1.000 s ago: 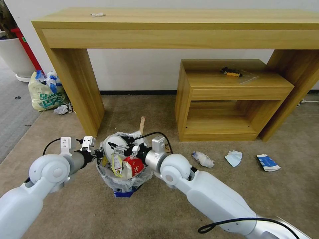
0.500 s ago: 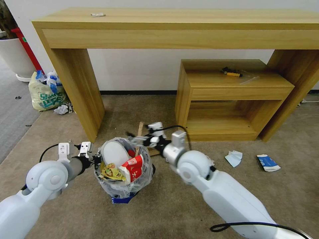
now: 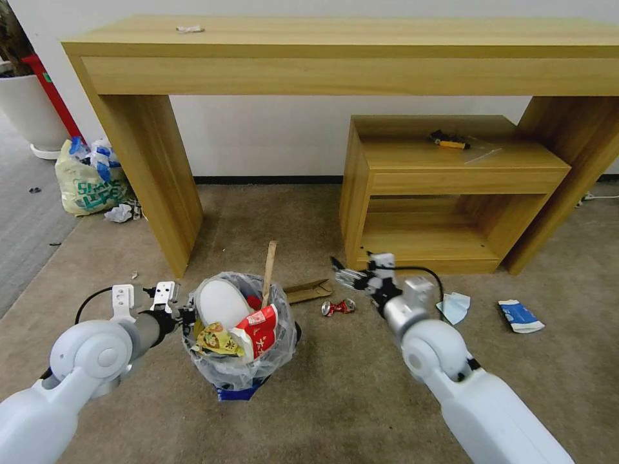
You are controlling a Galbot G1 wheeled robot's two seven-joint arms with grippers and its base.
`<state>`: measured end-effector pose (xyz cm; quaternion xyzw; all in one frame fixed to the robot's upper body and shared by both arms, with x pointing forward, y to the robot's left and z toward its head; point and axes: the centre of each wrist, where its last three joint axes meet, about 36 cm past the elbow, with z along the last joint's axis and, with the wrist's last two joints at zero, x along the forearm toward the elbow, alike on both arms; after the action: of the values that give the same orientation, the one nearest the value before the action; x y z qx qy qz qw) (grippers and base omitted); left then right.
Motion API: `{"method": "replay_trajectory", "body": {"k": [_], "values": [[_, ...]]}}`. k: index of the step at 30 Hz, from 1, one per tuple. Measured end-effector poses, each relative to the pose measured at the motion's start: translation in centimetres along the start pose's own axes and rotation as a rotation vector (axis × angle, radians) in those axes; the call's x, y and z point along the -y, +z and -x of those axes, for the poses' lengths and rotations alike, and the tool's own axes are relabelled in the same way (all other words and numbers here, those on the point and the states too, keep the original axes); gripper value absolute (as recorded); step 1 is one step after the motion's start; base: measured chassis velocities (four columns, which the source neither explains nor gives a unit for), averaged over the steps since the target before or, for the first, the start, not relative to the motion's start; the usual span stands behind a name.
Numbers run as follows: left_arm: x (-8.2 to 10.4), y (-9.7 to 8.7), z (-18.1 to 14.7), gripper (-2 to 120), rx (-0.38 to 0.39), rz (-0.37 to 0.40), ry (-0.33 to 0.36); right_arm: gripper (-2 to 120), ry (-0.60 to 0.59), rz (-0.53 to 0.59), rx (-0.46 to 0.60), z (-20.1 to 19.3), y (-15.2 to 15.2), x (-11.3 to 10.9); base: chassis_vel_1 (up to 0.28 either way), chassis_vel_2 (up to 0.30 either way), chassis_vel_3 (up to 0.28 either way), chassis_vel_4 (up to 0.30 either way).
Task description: Pick up the trash bin and place the garbage on the floor into it.
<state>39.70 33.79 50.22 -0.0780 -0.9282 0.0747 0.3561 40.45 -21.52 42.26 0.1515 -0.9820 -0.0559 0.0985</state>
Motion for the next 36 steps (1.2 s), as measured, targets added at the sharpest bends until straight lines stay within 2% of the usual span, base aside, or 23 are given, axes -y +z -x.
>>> {"method": "replay_trajectory", "body": {"k": [10, 16, 23, 25, 26, 29, 30, 32, 33, 35, 36], "values": [[0.1, 0.1, 0.0, 0, -0.005, 0.004, 0.004, 100, 0.020, 0.014, -0.004, -0.5, 0.8, 0.3, -0.019, 0.019, 0.024, -0.015], [0.2, 0.2, -0.1, 0, -0.008, 0.007, 0.004, 100, 0.007, 0.023, -0.016, -0.2, 1.3, -0.4, -0.139, 0.142, 0.144, -0.130], [0.2, 0.2, 0.0, 0, -0.006, 0.004, 0.003, 100, 0.009, 0.018, -0.037, 0.0, 1.6, 0.0, -0.157, 0.168, 0.147, -0.156], [0.1, 0.2, 0.0, 0, -0.006, 0.004, -0.004, 100, -0.001, -0.008, -0.074, 1.0, 2.0, 1.4, -0.074, 0.095, 0.085, -0.102], [0.1, 0.2, 0.0, 0, -0.006, 0.004, -0.004, 100, -0.001, -0.008, -0.074, 1.0, 2.0, 1.4, -0.074, 0.095, 0.049, -0.067], [0.1, 0.2, -0.2, 0, -0.005, 0.004, -0.012, 100, -0.122, -0.093, -0.191, 3.7, 3.3, 6.4, -0.014, 0.020, 0.016, -0.011], [0.1, 0.2, -0.2, 0, -0.005, 0.004, -0.012, 100, -0.122, -0.093, -0.191, 3.7, 3.3, 6.4, 0.000, 0.000, 0.000, 0.000], [0.2, 0.2, -0.3, 0, -0.004, 0.003, -0.011, 100, -0.217, -0.139, -0.276, 5.4, 4.3, 10.1, 0.000, 0.000, 0.000, 0.000], [0.2, 0.2, -0.3, 0, -0.004, 0.003, -0.011, 100, -0.217, -0.139, -0.276, 5.4, 4.3, 10.1, 0.000, 0.000, 0.000, 0.000], [0.3, -0.2, -0.2, 0, 0.003, 0.003, -0.007, 100, -0.313, -0.201, -0.323, 6.8, 5.1, 13.7, 0.000, 0.000, 0.000, 0.000], [0.3, -0.2, -0.2, 0, 0.003, 0.003, -0.007, 100, -0.313, -0.201, -0.323, 6.8, 5.1, 13.7, 0.000, 0.000, 0.000, 0.000]]}}
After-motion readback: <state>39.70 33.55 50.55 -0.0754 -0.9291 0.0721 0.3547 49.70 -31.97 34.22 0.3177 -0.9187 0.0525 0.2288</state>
